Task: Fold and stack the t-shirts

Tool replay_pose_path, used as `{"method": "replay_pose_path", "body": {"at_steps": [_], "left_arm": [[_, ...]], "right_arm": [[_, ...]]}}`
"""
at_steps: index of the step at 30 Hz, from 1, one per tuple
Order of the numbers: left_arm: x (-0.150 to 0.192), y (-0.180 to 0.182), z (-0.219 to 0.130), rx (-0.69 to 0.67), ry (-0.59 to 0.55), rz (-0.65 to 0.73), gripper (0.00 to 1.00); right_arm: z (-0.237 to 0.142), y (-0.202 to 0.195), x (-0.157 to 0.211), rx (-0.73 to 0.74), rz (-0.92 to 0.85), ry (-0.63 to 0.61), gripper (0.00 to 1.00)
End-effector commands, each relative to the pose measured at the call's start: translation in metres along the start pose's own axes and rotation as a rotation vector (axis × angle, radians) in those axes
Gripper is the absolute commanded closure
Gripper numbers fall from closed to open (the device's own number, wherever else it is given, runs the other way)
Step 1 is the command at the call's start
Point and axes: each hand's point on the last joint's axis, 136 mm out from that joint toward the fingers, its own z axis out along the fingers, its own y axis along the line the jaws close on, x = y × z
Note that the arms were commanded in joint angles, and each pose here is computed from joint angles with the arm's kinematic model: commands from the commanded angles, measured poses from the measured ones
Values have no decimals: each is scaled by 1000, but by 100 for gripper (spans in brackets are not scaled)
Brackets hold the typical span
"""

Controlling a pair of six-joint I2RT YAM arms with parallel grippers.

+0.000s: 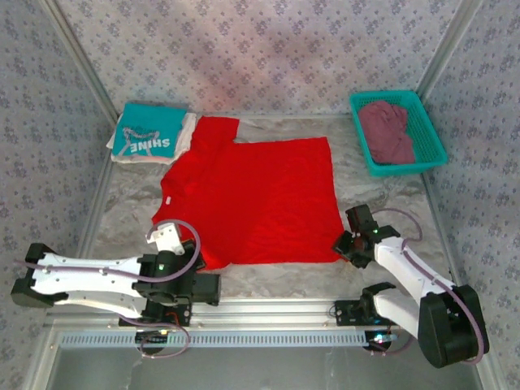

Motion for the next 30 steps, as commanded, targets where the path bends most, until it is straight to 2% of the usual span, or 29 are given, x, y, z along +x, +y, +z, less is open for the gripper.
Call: {"method": "replay_pose_path", "body": {"at_steps": [1,6,9,12,19,30], "left_arm": [[-13,11,3,20,-68,-42,100],[-17,41,15,42,-78,-89,100],[-28,45,12,36,-95,-29,100],[-33,54,14,-17,-93,-11,100],[-38,49,21,-33,-81,59,100],[-48,27,33,-8,-42,144,100]], "right_arm": [[3,23,-2,-100,-38,11,66],[-8,25,-7,-102,-49,-9,89],[-11,26,-12,-103,-44,-38,100],[-11,28,-15,-108,-39,-43,100],[-23,46,-29,-150,-48,-80,100],[-51,66,-47,-207,-86,-157,100]]}}
